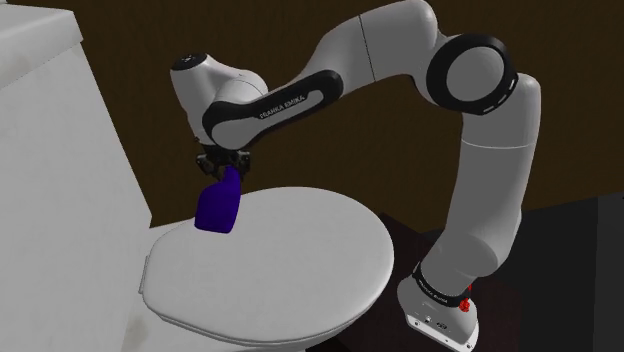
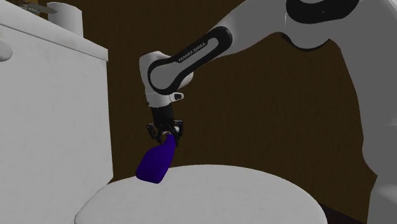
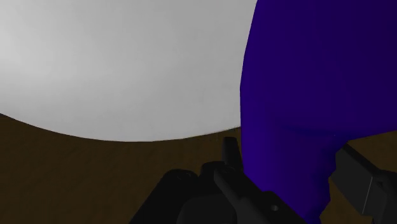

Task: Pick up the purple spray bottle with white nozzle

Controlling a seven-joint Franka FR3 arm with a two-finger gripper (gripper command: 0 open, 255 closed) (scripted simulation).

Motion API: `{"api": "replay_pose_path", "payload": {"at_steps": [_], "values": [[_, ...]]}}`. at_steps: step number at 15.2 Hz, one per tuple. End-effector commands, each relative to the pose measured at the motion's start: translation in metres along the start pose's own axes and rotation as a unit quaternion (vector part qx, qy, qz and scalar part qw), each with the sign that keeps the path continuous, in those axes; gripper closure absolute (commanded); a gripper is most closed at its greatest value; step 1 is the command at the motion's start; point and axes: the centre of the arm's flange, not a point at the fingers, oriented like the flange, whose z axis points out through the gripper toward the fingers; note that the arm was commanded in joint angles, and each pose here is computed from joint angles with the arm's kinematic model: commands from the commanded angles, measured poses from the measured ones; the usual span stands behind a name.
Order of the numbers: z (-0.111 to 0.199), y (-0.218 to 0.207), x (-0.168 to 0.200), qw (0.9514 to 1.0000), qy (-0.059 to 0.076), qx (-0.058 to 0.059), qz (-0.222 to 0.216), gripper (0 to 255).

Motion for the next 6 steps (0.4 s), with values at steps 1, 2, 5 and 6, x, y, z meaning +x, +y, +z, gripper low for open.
{"api": "replay_pose_path", "payload": {"at_steps": [1,2,5,6], "values": [[-0.011,0.001,0.003,1.0,0.0,0.0,0.0,255],[-0.016,0.002,0.004,1.0,0.0,0.0,0.0,255],[-0.027,0.003,0.006,1.0,0.0,0.0,0.0,255],[-0.027,0.003,0.006,1.0,0.0,0.0,0.0,255]]}}
